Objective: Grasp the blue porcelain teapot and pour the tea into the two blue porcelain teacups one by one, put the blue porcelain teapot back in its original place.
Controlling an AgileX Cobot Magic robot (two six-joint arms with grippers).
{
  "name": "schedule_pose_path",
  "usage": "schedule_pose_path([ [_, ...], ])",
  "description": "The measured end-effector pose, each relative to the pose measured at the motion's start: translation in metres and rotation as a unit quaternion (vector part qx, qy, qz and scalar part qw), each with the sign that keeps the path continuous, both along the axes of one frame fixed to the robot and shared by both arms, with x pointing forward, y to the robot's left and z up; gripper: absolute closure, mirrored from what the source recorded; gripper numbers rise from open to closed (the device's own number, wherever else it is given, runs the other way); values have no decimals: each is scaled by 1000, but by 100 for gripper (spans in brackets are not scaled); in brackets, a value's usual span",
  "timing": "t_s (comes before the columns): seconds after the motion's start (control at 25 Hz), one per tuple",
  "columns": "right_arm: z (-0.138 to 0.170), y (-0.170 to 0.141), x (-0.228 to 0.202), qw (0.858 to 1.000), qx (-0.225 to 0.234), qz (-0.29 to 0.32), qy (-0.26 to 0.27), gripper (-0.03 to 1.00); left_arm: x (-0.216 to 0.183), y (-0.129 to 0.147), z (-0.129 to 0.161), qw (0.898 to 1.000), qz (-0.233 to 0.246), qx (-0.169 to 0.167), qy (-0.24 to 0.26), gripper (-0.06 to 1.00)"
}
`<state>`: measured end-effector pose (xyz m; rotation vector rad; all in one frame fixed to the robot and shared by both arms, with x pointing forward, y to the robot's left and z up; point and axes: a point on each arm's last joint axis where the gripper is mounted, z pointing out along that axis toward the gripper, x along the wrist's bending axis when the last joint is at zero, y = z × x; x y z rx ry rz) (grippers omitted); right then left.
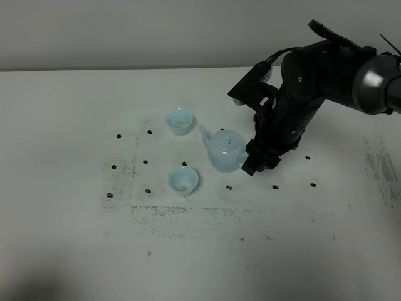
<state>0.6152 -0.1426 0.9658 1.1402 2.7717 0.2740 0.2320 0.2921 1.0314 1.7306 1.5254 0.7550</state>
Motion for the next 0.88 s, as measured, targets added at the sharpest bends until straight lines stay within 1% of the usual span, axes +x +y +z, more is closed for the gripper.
schedule_pose_path([
  [0.36, -15, 5, 12, 1000, -4, 11, 6, 44, 0, 0, 0, 1000, 0, 0, 0, 38],
  [0.6, -16, 11, 22, 1000, 6, 9, 8, 44, 0, 0, 0, 1000, 0, 0, 0, 38],
  [0.88, -26, 14, 28, 1000, 0, 11, 29, 44, 0, 0, 0, 1000, 0, 0, 0, 38],
])
